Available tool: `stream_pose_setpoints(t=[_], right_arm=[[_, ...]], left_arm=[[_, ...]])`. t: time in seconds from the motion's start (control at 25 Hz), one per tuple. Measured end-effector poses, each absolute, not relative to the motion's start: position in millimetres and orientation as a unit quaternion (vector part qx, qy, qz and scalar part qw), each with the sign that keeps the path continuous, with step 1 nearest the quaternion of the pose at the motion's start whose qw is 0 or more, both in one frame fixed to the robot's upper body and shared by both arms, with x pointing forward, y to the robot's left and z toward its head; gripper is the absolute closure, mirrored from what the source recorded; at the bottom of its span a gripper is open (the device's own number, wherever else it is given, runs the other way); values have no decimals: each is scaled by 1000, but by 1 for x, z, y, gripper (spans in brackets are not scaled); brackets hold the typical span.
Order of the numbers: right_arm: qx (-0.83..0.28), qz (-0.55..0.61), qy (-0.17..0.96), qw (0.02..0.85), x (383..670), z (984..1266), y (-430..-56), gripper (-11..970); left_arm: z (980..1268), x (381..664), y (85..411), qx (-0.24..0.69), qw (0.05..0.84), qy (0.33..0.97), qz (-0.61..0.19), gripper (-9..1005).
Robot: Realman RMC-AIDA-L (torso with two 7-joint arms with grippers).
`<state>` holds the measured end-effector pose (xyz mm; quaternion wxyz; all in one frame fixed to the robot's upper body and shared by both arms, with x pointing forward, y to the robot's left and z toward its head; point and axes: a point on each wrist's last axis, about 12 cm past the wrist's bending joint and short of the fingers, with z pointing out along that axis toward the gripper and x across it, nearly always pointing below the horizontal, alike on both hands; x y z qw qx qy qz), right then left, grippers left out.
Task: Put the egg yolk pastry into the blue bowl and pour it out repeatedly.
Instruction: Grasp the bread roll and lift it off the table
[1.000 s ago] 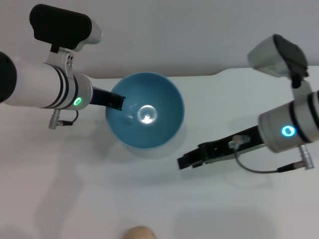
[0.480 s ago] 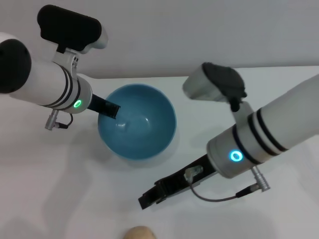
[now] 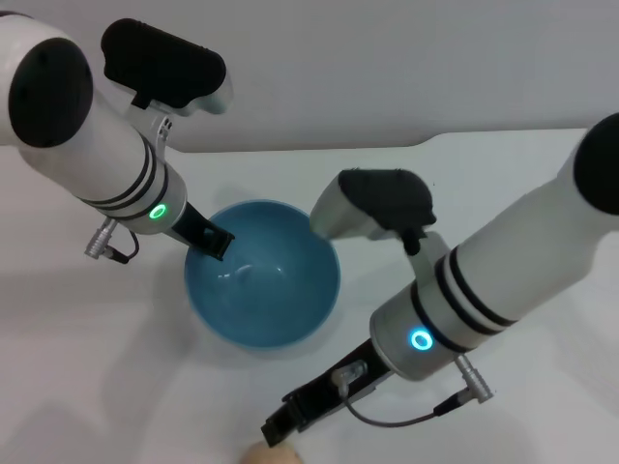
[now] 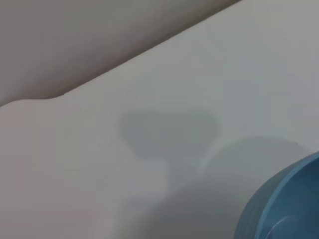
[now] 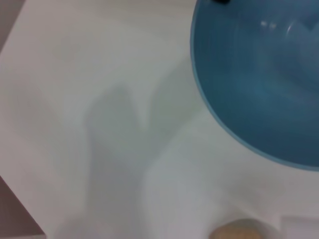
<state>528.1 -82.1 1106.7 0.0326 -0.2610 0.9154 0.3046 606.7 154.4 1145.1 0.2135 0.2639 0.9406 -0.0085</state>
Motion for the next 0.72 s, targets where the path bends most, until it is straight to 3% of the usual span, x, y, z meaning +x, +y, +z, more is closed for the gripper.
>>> stream_pose_setpoints(t=[0.72], right_arm=[[-263,276,924,0,522,1087,-78,600]], left_arm=[[1143,604,149,273,210,939,-11,998]])
